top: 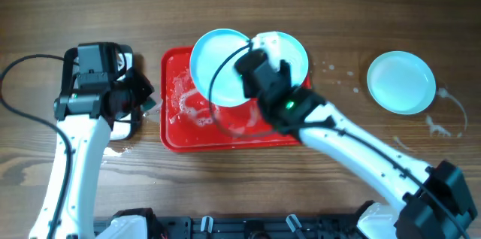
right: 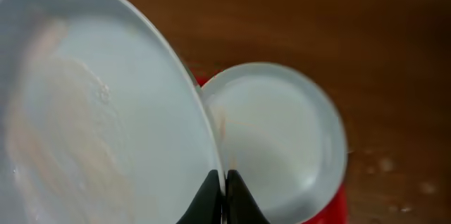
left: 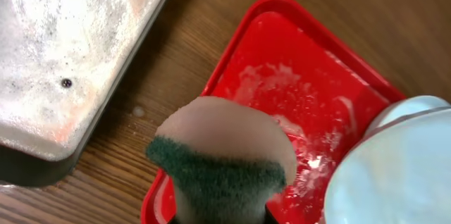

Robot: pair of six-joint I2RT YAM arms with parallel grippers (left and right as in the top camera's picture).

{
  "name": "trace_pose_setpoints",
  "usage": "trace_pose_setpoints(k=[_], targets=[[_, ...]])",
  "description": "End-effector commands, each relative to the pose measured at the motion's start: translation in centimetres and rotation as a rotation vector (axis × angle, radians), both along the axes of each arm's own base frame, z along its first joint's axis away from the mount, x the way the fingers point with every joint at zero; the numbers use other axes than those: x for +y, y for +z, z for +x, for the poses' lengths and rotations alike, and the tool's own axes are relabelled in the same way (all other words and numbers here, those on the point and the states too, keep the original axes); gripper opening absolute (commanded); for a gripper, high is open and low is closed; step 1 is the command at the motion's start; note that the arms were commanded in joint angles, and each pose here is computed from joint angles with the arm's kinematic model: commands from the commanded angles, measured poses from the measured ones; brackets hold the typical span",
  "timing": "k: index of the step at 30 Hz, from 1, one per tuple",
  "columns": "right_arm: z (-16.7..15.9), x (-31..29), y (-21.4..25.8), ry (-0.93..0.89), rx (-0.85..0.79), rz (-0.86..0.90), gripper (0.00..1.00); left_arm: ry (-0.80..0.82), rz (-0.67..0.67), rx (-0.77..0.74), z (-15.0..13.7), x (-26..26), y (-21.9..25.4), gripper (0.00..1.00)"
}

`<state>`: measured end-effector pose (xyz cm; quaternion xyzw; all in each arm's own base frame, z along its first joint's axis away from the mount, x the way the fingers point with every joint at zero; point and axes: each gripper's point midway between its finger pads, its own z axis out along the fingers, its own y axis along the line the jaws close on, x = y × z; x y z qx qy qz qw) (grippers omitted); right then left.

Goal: Clean dirty plates on tray and stack at the side

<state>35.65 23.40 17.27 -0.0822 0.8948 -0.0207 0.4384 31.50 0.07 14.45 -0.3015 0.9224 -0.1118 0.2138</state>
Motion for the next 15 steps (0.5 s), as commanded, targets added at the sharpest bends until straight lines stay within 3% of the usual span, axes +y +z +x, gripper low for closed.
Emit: trace_pose_setpoints(k=[1, 6, 15], targets=[[-1.2, -1.2, 4.3, -0.108, -0.255, -0.307, 0.04, 0.021, 0.007, 0.052, 0.3, 0.5, -1.6, 0.04], [-3.2, 0.7, 7.2, -0.163, -0.438, -0.525, 0.04, 0.021, 0.006, 0.08, 0.6, 0.5, -2.6, 0.04], [-2.7, 2.1, 2.7, -0.139, -0.412, -0.784, 0.04, 0.021, 0.006, 0.063, 0.9, 0.5, -2.4, 0.04]])
